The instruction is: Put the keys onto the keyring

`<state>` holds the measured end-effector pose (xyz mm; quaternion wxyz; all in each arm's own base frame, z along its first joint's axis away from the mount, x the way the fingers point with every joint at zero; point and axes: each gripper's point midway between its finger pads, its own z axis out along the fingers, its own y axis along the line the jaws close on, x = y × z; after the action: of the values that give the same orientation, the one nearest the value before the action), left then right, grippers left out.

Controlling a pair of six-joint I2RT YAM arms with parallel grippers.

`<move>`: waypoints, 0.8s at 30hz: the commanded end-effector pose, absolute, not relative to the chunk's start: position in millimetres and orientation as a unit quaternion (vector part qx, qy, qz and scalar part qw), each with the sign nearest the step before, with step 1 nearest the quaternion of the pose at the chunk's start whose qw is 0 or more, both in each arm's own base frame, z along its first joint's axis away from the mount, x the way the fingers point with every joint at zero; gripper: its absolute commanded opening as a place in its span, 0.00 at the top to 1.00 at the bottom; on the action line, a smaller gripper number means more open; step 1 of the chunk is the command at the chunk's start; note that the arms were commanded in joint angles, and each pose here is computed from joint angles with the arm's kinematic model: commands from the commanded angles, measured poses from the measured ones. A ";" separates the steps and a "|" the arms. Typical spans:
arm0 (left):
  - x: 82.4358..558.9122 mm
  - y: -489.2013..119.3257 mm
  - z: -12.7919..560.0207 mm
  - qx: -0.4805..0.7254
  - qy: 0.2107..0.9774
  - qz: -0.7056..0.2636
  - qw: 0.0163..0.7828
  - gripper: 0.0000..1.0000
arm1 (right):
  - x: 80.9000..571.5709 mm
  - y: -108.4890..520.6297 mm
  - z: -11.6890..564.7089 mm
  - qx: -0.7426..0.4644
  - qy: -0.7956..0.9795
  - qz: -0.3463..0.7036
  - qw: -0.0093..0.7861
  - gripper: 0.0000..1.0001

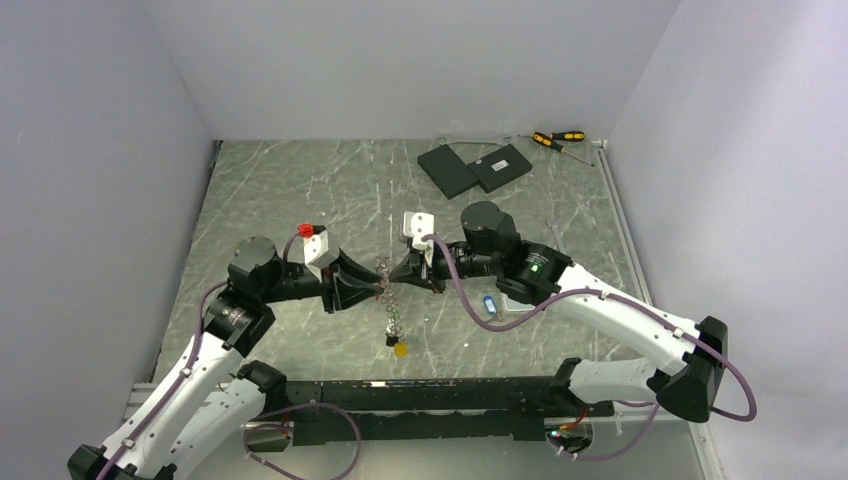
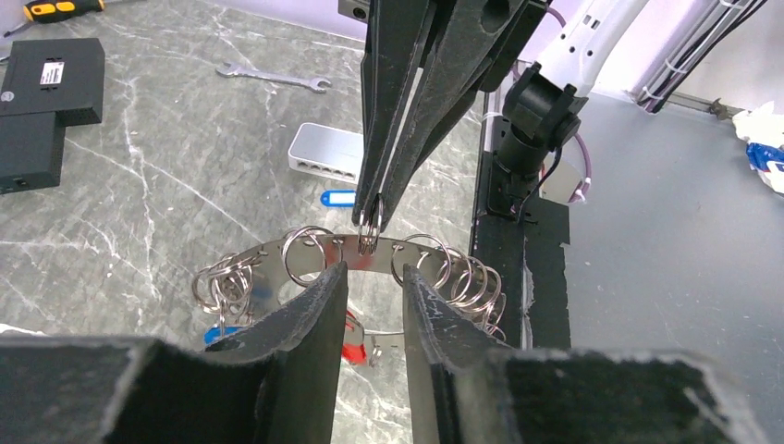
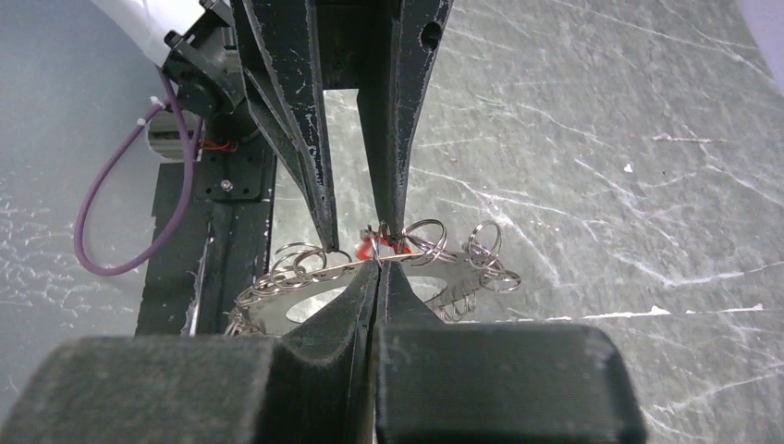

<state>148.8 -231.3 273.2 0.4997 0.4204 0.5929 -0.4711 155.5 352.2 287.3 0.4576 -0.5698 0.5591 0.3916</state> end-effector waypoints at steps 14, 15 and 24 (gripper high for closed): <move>142.8 -233.5 290.0 0.429 0.550 -0.478 0.533 0.74 | 149.2 363.6 320.8 -0.558 0.505 0.430 0.499 1.00; 142.7 -233.7 289.2 0.429 0.551 -0.478 0.533 0.74 | 148.8 363.7 320.6 -0.558 0.504 0.431 0.499 1.00; 143.3 -234.7 287.3 0.431 0.551 -0.476 0.533 0.81 | 147.6 364.8 319.8 -0.560 0.501 0.434 0.497 1.00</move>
<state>145.4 -233.2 279.6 0.5200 0.4237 0.5696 -0.4750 151.2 358.1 289.7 0.4604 -0.5642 0.5462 0.4139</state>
